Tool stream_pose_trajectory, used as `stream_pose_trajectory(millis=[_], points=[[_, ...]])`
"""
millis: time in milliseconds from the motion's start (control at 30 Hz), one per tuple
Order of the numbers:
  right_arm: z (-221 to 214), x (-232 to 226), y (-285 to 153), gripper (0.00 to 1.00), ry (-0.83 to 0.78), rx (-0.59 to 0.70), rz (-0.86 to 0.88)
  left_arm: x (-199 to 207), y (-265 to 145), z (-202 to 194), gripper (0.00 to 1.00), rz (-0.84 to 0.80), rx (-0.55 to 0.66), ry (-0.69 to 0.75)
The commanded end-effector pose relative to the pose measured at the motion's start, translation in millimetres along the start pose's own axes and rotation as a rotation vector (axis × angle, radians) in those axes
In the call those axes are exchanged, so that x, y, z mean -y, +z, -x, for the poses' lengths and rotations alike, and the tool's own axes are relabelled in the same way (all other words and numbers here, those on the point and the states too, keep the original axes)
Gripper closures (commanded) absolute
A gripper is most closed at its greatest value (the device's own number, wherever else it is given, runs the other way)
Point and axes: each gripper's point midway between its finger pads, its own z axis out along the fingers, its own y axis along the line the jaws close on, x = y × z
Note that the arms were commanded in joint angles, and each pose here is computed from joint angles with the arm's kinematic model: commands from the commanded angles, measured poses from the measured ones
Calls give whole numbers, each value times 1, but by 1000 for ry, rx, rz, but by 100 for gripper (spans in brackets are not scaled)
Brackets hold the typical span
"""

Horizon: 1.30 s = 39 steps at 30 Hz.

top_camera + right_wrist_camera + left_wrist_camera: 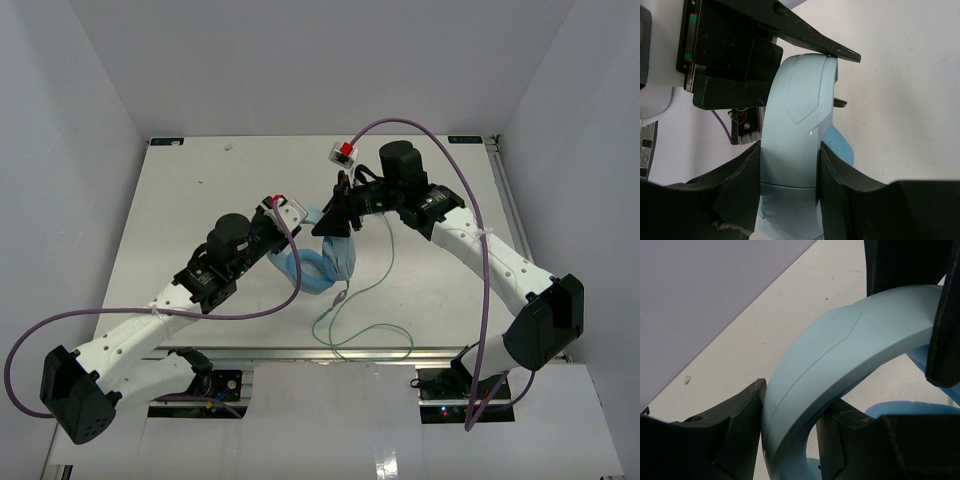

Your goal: Wrap the headphones

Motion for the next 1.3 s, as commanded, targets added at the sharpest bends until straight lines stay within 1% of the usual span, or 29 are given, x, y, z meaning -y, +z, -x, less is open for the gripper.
stream_pose_trajectory(millis=[0, 100, 233, 267, 300, 333, 400, 433, 467, 533, 567, 600, 667, 733, 800, 833, 900, 967, 1000, 1033, 1067, 1133, 1267], points=[[13, -9, 1, 92, -41, 40, 39, -8, -8, 9, 48, 35, 18, -9], [11, -5, 3, 92, -34, 36, 29, -9, -8, 10, 49, 36, 14, -18], [10, -3, 4, 92, -27, 35, 26, -4, -2, 4, 76, 19, -14, -17], [11, -2, 5, 92, -22, 35, 23, -2, -1, -1, 89, 6, -42, -14], [12, -2, 5, 92, -17, 35, 22, 0, 1, -5, 96, -1, -64, -14], [12, -2, 5, 92, -12, 35, 22, 1, 2, -7, 100, -3, -80, -15], [16, -1, 6, 88, -3, 40, 18, 3, 3, -7, 100, -8, -91, -34], [18, -1, 6, 83, -5, 44, 13, 3, 3, -6, 100, -8, -92, -45], [21, 0, 5, 74, -7, 50, 1, 3, 3, -4, 100, -3, -90, -66], [26, 5, 3, 50, -8, 64, -37, 0, 1, 2, 100, 20, -82, -131], [28, 9, 0, 43, -15, 73, -74, -3, -1, 2, 100, 43, -88, -172], [31, 6, -2, 37, -28, 79, -76, -5, -1, 7, 100, 54, -80, -193], [42, 12, -12, 20, -57, 114, -151, -7, -3, 14, 100, 56, -85, -237], [51, 21, -24, 8, -86, 146, -249, -4, -5, 13, 100, 52, -109, -293], [59, 30, -41, 5, -117, 184, -373, -6, -5, 15, 100, 69, -134, -349], [62, 40, -51, 4, -123, 204, -452, -3, -4, 9, 100, 70, -167, -377], [69, 44, -74, 3, -143, 253, -570, -4, -2, 6, 100, 95, -216, -428], [67, 53, -92, 2, -143, 286, -681, -5, -2, -8, 100, 137, -300, -460], [71, 51, -100, 2, -160, 314, -709, -3, 1, -16, 100, 152, -338, -483], [75, 47, -109, 2, -181, 344, -729, 0, 5, -24, 100, 167, -373, -509], [73, 49, -110, 3, -180, 346, -740, 1, 6, -27, 100, 177, -388, -525], [75, 36, -119, 4, -229, 368, -730, 2, 8, -34, 100, 205, -414, -555], [57, 21, -122, 8, -266, 353, -687, -9, 7, -40, 100, 291, -432, -619]])
